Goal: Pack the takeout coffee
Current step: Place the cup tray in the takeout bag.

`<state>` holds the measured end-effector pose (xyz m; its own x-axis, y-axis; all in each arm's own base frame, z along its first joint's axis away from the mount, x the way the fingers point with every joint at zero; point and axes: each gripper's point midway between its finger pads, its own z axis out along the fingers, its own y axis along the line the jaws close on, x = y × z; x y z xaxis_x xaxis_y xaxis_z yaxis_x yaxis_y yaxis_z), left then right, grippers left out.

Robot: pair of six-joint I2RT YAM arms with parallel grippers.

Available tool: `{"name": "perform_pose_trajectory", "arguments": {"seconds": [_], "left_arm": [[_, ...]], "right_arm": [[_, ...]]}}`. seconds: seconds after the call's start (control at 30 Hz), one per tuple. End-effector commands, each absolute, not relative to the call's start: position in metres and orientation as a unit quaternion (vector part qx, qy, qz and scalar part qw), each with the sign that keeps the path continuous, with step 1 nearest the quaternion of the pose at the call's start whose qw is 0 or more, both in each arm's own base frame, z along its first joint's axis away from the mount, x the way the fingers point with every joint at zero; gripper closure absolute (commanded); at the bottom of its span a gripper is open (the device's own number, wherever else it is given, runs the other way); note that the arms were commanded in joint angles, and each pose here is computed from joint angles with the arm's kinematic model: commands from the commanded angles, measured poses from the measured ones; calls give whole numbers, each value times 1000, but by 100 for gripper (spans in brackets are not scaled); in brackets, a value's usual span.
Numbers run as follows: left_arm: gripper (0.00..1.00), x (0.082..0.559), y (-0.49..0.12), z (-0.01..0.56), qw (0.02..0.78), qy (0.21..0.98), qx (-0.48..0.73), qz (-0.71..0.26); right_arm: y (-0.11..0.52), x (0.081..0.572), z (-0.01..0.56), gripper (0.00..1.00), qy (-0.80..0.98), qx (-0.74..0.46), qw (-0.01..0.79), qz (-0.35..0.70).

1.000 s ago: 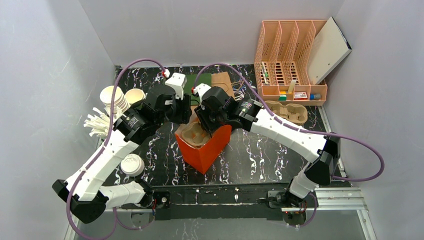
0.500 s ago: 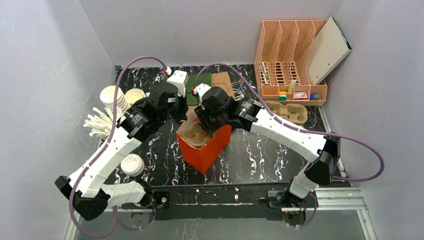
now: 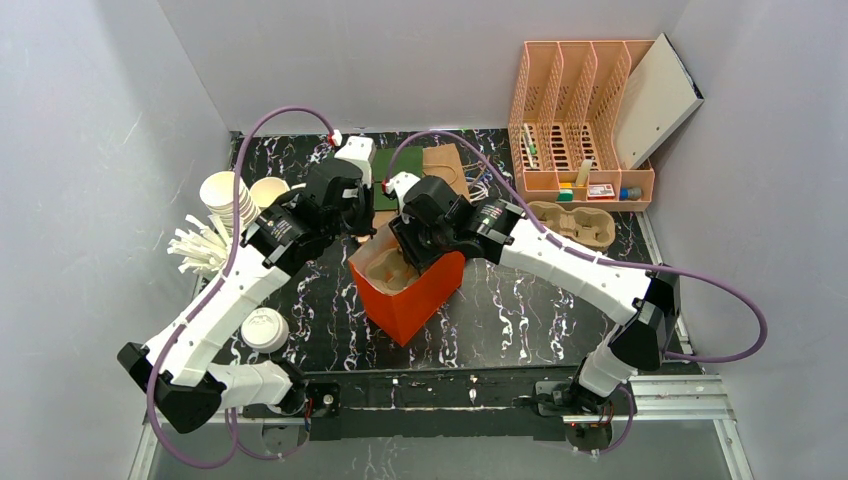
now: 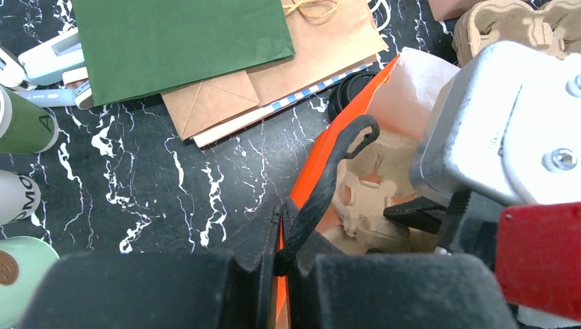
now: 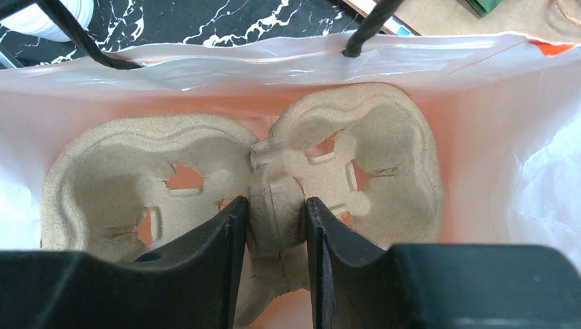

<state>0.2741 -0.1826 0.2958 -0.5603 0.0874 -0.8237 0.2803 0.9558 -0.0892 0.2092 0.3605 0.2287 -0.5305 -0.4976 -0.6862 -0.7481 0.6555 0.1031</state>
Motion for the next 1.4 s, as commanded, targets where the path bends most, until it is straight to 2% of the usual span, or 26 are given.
{"name": "perform_pose_trajectory", "arguments": {"seconds": [0.0, 0.23, 0.87, 1.17, 1.27, 1.37], "left_arm": [[100, 273, -186, 306, 458, 874, 95, -131], [100, 267, -197, 307, 451, 871, 100, -169], [100, 261, -200, 306, 447, 868, 103, -188], [100, 261, -191, 304, 451, 871, 97, -170], [100, 259, -192, 304, 448, 871, 99, -173], [100, 257, -191, 305, 449, 871, 99, -175]], "right_arm": [[361, 207, 231, 58, 846, -379, 318, 199], [377, 218, 255, 60, 829, -369, 358, 220], [386, 216, 224, 59, 845, -400, 297, 195], [381, 214, 239, 41, 844, -398, 301, 196], [380, 214, 248, 22, 844, -394, 306, 198], [380, 216, 259, 9, 842, -388, 316, 200]]}}
